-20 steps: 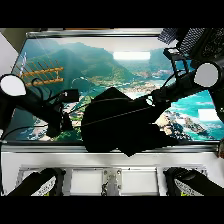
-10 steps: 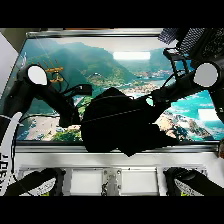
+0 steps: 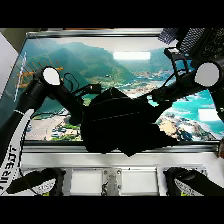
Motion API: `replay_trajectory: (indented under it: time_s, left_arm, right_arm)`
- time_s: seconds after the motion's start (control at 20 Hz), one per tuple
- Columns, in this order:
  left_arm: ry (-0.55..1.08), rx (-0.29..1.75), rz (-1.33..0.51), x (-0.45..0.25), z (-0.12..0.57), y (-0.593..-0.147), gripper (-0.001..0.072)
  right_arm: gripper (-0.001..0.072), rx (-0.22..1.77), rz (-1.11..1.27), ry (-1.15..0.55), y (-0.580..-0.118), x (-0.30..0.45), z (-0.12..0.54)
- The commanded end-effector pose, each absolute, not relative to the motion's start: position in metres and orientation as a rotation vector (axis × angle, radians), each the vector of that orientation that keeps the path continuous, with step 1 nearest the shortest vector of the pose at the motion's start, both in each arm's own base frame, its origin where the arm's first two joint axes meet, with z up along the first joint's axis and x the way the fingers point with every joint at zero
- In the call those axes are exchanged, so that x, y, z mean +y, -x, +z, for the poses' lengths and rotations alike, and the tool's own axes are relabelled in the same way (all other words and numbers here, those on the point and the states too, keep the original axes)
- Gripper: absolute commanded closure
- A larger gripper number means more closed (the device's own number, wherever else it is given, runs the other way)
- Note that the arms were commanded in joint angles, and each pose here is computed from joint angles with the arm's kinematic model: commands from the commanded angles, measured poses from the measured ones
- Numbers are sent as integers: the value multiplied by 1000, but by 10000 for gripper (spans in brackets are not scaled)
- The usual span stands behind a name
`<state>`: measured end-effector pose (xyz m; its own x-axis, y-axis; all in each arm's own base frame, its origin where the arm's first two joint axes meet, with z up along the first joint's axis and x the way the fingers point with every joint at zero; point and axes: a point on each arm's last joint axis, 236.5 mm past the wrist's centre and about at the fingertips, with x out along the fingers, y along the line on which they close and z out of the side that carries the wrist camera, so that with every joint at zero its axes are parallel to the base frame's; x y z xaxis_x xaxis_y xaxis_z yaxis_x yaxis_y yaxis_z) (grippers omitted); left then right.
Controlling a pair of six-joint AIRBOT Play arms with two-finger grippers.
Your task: Fold the clothes and pants, and hang the long-sleeved shirts on hangers.
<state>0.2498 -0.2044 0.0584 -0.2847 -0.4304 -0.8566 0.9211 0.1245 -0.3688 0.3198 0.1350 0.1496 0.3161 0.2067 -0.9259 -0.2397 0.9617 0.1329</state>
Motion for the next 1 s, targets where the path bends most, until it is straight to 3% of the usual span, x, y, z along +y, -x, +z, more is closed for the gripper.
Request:
replay_trajectory:
  time_s: [0.0, 0.45, 0.75, 0.95]
  left_arm:
    - [-541, 1177, -1457, -213, 60, -256, 701]
    - [-465, 1101, -1449, -232, 69, -266, 701]
    - [-408, 1153, -1382, -229, 68, -270, 701]
    - [-393, 1169, -1369, -229, 67, -269, 702]
  right_arm:
    - [702, 1187, 437, -45, -312, 168, 162]
    - [704, 1130, 560, -109, -291, 230, 181]
    - [704, 1023, 268, -82, -305, 166, 199]
    - [704, 993, 246, -76, -303, 156, 208]
